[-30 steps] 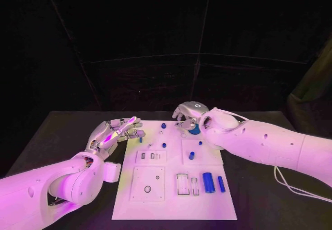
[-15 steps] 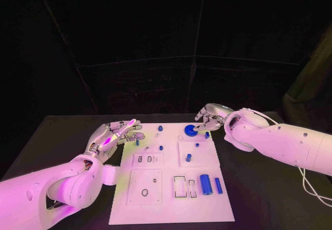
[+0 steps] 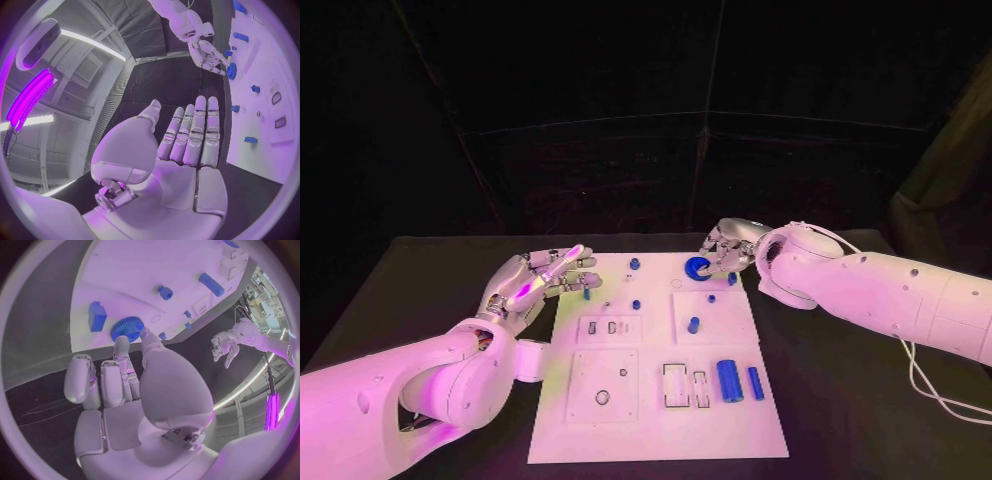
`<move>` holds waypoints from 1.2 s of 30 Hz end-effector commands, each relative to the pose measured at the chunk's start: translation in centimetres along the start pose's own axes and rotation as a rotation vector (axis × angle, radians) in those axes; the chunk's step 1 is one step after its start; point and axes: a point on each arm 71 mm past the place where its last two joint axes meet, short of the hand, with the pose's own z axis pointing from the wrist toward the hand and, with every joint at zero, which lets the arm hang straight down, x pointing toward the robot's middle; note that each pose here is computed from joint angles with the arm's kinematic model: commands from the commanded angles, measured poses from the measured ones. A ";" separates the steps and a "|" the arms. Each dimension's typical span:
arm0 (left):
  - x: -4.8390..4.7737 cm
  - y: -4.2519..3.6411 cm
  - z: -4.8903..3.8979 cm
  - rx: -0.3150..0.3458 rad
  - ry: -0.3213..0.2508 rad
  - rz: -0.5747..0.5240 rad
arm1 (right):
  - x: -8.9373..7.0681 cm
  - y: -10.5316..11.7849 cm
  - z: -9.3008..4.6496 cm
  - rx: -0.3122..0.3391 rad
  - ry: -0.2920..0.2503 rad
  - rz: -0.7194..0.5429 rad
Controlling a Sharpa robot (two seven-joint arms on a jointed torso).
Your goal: Assemble the parts on the task board
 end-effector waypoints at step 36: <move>0.06 -0.01 0.11 -0.002 0.019 -0.011 | 0.7 1.1 1.2 0.006 0.043 -0.120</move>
